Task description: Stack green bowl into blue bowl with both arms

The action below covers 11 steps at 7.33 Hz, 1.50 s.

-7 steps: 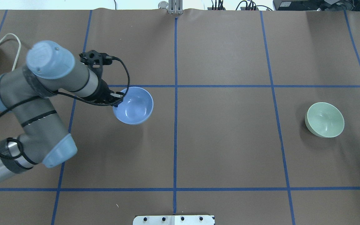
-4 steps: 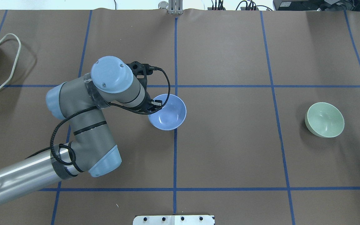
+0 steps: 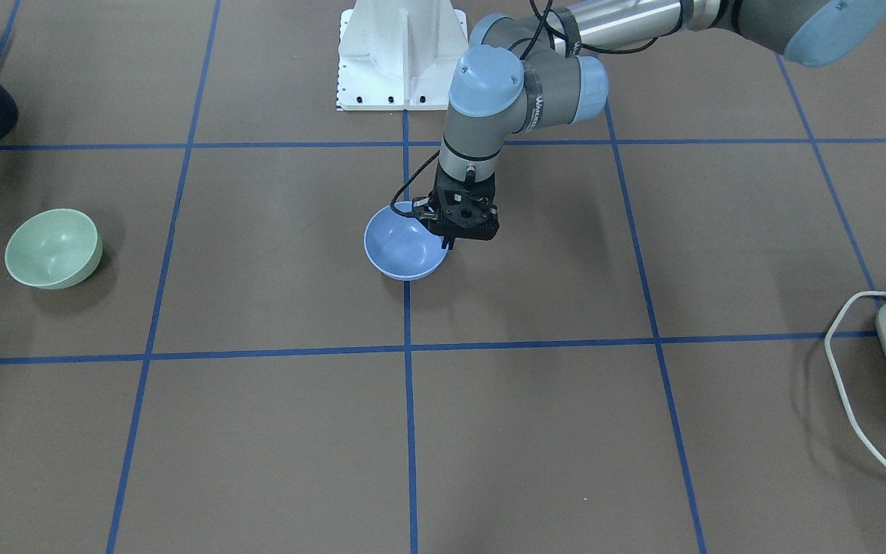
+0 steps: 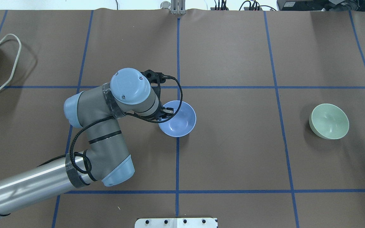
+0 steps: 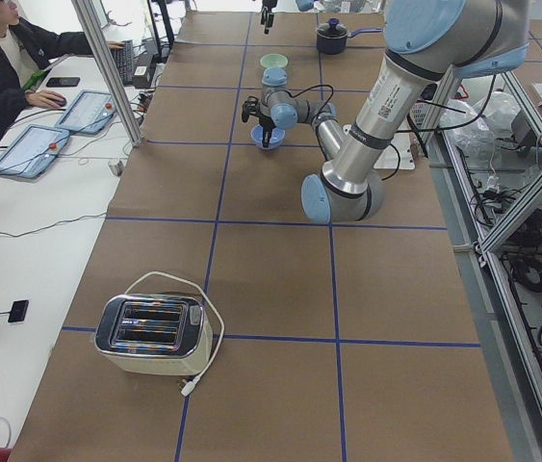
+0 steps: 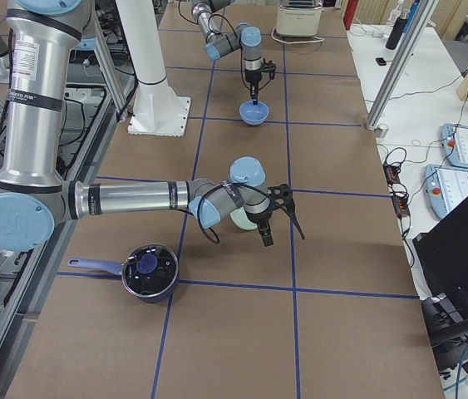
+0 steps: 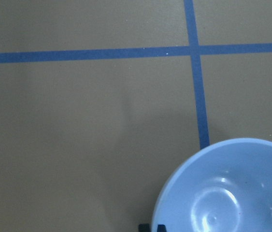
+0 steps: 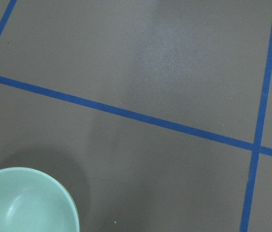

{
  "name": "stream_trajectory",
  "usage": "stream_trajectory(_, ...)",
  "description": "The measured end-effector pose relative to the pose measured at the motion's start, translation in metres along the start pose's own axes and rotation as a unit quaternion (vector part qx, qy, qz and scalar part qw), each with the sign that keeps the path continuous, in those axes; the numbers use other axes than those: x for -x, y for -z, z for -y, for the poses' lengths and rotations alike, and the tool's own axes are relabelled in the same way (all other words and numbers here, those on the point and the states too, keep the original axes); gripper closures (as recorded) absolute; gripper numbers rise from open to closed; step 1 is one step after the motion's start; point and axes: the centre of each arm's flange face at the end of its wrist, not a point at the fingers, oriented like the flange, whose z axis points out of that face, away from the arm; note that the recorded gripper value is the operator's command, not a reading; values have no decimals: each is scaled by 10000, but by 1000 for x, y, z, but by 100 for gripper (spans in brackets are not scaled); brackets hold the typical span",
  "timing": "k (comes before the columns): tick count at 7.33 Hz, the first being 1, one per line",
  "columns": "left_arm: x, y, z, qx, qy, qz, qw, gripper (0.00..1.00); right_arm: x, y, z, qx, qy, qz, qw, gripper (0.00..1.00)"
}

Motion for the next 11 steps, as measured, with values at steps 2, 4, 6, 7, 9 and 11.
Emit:
stream_trajectory(2, -3, -4, -5, 30, -40, 7, 10000, 3, 0, 0, 0, 1, -3, 1, 10000, 0)
stream_trajectory(4, -6, 2, -8, 14, -144, -48, 9999, 2, 0, 0, 0, 5, -3, 11, 10000, 0)
stream_trajectory(6, 22, 39, 10, -61, -367, 18, 9993, 2, 1, 0, 0, 7, -1, 27, 10000, 0)
stream_trajectory(7, 56, 69, 19, -17, -590, 136, 9982, 2, 1, 0, 0, 11, -1, 34, 10000, 0)
stream_trajectory(9, 159, 125, 33, 112, -1027, 352, 9940, 2, 1, 0, -1, 20, -6, 45, 10000, 0)
stream_trajectory(11, 306, 170, 56, 245, -1565, 628, 9854, 2, 1, -1, -2, 23, -6, 45, 10000, 0)
